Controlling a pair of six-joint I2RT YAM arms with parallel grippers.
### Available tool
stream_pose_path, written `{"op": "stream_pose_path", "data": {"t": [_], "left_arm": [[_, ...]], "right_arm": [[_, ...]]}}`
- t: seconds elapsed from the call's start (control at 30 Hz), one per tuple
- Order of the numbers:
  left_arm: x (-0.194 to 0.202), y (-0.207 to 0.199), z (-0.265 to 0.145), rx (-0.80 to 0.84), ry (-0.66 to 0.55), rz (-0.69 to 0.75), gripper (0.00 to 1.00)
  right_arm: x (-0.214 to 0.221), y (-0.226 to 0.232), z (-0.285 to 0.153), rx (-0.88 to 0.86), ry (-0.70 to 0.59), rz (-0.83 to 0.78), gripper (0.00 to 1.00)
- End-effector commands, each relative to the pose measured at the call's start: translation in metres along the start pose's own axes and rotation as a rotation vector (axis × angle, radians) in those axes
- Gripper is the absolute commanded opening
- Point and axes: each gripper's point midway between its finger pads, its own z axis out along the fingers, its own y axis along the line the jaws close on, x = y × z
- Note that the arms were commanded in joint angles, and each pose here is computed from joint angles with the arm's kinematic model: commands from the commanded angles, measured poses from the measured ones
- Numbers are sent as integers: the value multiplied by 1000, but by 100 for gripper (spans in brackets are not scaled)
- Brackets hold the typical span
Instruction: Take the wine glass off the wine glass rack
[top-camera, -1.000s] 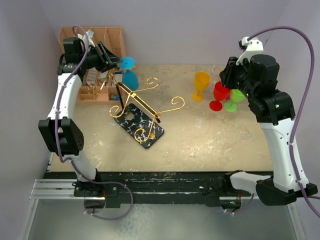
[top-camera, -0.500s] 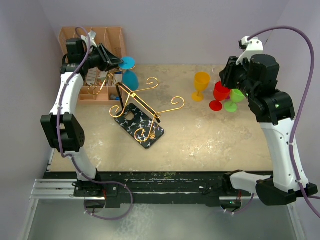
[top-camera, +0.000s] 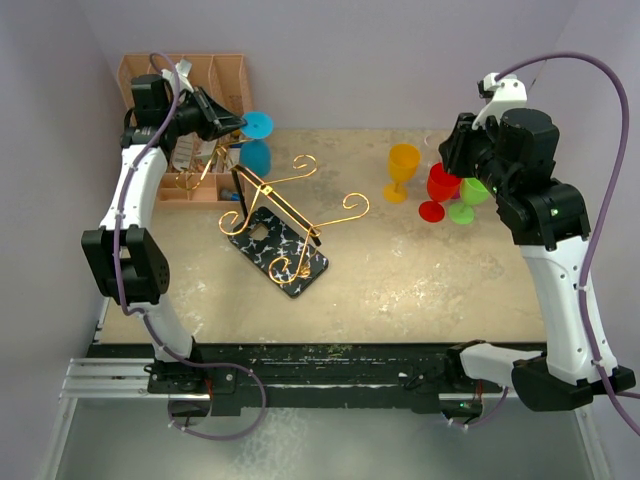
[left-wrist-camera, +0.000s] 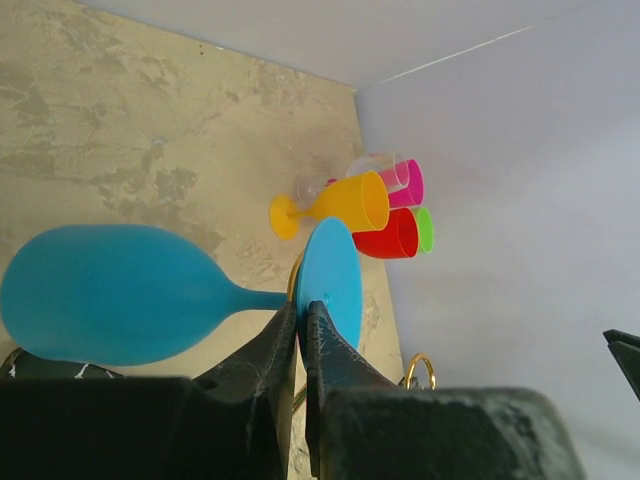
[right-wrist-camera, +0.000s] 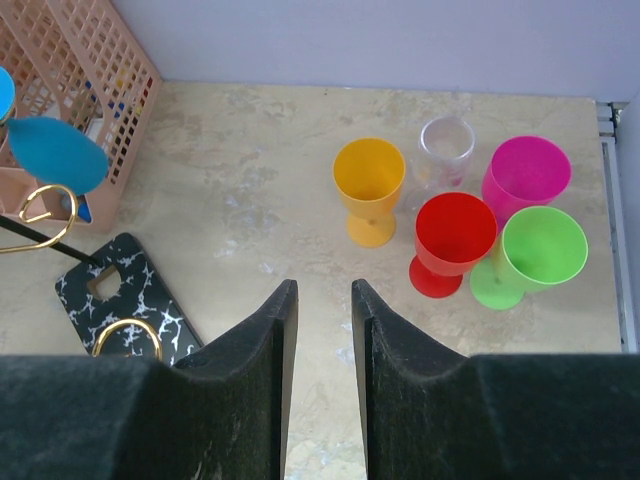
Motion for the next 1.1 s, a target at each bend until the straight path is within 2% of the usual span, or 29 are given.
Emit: {"op": "stream_pose_path", "data": {"t": [0.0, 0.33, 0.53, 0.83, 1.07], "left_arm": [[-9, -41, -14, 117, -32, 36, 9], [-3, -60, -17, 241, 5, -62, 0], [4, -64, -18, 323, 37, -139, 0], [9, -70, -32, 317, 28, -136, 0], [-8, -52, -59, 167, -101, -91, 0]], "right_arm": [[-19, 3, -9, -18, -79, 5, 31], [-21, 2, -13, -16, -95, 7, 31], [-22, 1, -15, -12, -102, 7, 31], [-24, 0, -16, -11, -110, 9, 31], [-25, 1, -16, -13, -117, 13, 31]]}}
